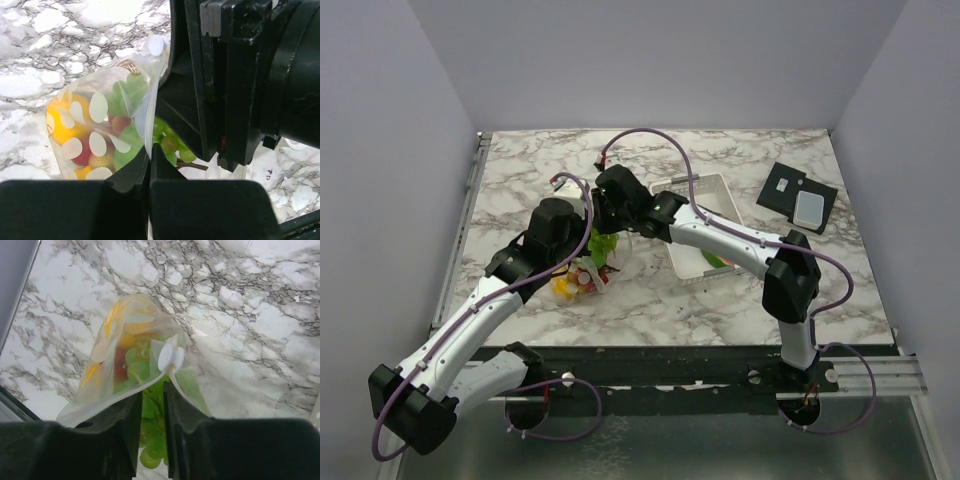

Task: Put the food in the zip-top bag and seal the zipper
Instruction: Place the fake fruit in the zipper food storage bag, then adjust the zipper food storage bag at the center of the board.

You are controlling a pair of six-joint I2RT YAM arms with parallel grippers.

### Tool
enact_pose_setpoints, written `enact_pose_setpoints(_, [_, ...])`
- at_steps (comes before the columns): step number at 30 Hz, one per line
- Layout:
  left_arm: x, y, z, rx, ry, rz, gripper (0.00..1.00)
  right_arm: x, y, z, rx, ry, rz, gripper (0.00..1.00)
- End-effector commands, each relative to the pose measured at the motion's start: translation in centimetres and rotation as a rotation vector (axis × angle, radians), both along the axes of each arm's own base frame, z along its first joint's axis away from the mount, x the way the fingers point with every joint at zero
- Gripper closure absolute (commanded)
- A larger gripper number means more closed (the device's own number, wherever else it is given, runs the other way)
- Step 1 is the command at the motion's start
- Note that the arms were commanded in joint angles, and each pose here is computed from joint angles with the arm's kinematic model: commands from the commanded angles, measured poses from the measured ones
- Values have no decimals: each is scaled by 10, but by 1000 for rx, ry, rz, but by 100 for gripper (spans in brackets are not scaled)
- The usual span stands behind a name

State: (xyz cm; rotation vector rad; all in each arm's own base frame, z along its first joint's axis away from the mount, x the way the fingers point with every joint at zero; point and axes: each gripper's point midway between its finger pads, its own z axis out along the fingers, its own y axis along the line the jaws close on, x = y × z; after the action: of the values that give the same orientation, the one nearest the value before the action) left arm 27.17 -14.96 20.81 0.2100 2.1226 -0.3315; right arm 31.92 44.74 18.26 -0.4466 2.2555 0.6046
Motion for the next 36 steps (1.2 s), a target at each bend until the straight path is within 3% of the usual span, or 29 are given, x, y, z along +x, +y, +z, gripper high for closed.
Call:
enact_pose_setpoints(1, [0, -3, 1, -7, -6, -17, 100, 4, 6, 7, 37, -45, -1, 67])
enact_pose_setpoints(3, [0, -2, 1, -5, -6, -11, 100, 1, 2, 9, 44, -51, 0, 59])
enact_pose_setpoints(7, [1, -1, 0, 0, -6, -4, 100, -4, -5, 20, 61, -62, -2, 55])
enact_pose_setpoints(22, [3, 2, -2, 13, -5, 16, 100, -32, -43, 42, 73, -54, 0, 49])
enact_pose_setpoints(36, [3, 3, -3, 17, -2, 17, 100, -47, -89, 4, -34, 10, -107, 44])
